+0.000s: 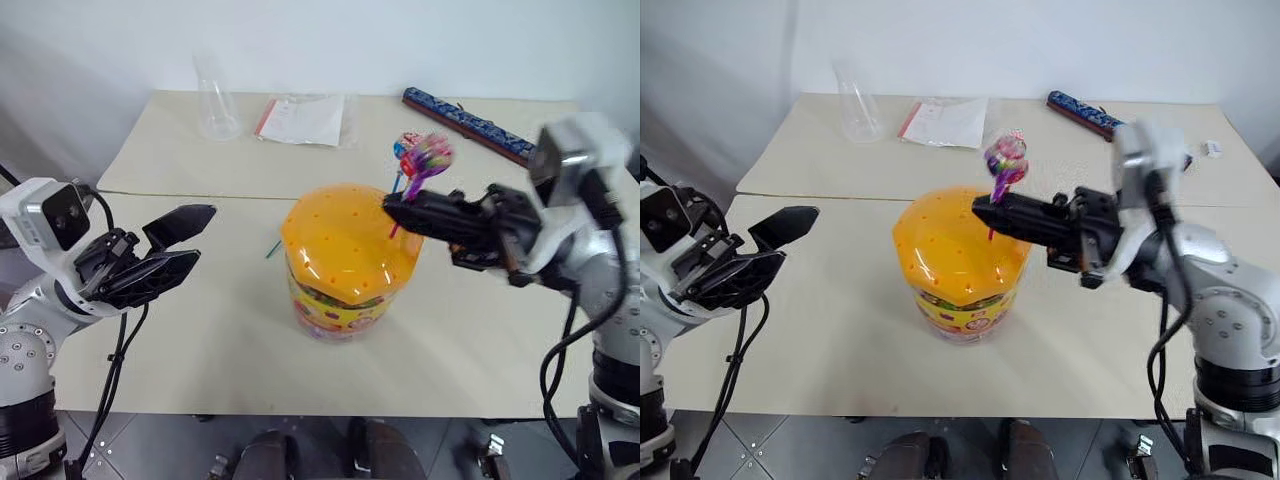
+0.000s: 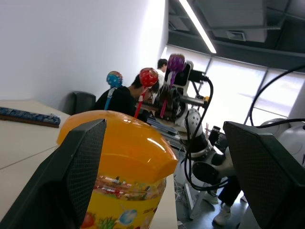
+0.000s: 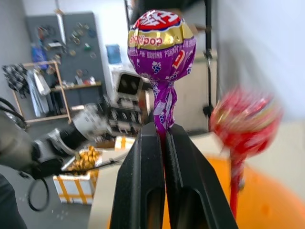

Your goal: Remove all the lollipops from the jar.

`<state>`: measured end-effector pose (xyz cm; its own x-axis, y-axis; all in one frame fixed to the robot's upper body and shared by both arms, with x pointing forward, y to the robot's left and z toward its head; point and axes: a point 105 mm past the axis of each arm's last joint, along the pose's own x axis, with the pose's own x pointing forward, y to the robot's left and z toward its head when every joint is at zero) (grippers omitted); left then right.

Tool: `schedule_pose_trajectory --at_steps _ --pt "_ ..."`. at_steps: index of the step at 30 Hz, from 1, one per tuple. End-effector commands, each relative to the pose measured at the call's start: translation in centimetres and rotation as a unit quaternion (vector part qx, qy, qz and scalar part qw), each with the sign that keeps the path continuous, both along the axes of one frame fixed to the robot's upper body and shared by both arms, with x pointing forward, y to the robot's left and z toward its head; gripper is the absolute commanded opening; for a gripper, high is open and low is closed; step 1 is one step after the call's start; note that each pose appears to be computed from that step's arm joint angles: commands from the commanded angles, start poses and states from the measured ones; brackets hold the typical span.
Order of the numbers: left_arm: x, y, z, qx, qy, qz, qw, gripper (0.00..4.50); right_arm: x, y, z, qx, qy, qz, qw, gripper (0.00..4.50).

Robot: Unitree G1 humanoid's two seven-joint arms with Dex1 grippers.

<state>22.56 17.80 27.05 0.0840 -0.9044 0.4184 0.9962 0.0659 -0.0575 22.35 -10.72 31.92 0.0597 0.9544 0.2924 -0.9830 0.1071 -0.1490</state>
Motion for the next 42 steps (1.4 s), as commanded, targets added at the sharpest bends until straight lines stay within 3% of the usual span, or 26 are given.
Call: schedule_pose_trajectory --at_steps 1,3,6,10,12,13,14,17,20,23,27,31,35,42 --pt "-0.3 -0.7 0.4 0.044 -0.059 0.002 0.997 4.17 -0.5 -3.3 1.8 -0.004 0.003 -0.053 0.999 0.03" --pt "-0.4 -1.1 -0.5 0.087 -0.076 -0.004 0.993 4.17 -0.5 -4.9 1.5 -0.031 0.016 -0.09 0.995 0.03" --pt "0.1 -1.2 -0.7 0.098 -0.094 0.005 0.991 4.17 0.4 -7.5 -0.6 -0.109 0.05 -0.168 0.978 0.03" --pt "0.5 -1.2 -2.4 0.154 -0.116 -0.001 0.981 4.17 3.4 -16.2 -7.7 -0.224 0.157 -0.358 0.893 0.03" --pt "0.5 -1.2 -2.5 0.153 -0.117 -0.002 0.981 4.17 4.0 -20.2 -12.5 -0.33 0.188 -0.426 0.821 0.03" --pt "0.4 -1.1 -2.5 0.147 -0.119 -0.006 0.982 4.17 4.0 -22.4 -15.1 -0.407 0.189 -0.454 0.769 0.03" --pt "0.6 -0.9 -2.5 0.138 -0.108 0.0 0.985 4.17 4.1 -23.2 -16.4 -0.421 0.19 -0.459 0.759 0.03" --pt "0.6 -0.7 -3.1 0.15 -0.098 0.002 0.984 4.17 4.7 -23.9 -17.8 -0.393 0.188 -0.469 0.769 0.03" --pt "0.7 -0.4 -3.4 0.158 -0.096 0.008 0.983 4.17 4.0 -24.3 -19.7 -0.435 0.187 -0.432 0.768 0.03" --pt "0.7 -0.4 -3.0 0.144 -0.105 0.016 0.984 4.17 4.3 -24.1 -19.5 -0.412 0.202 -0.427 0.779 0.75" --pt "1.1 -0.2 -2.4 0.126 -0.122 0.038 0.984 4.17 5.1 -22.2 -16.6 -0.355 0.169 -0.406 0.825 2.08" --pt "1.5 0.5 -1.3 0.064 -0.114 0.056 0.99 4.17 5.0 -14.8 -9.3 -0.23 0.044 -0.289 0.928 3.42" --pt "2.3 1.3 -0.2 0.0 -0.086 0.069 0.994 4.17 4.1 -9.3 -4.0 -0.121 -0.037 -0.217 0.968 3.42" --pt "1.8 0.7 -0.4 -0.025 -0.042 0.027 0.998 4.17 2.5 -3.4 -1.1 -0.072 -0.088 -0.134 0.984 3.42"
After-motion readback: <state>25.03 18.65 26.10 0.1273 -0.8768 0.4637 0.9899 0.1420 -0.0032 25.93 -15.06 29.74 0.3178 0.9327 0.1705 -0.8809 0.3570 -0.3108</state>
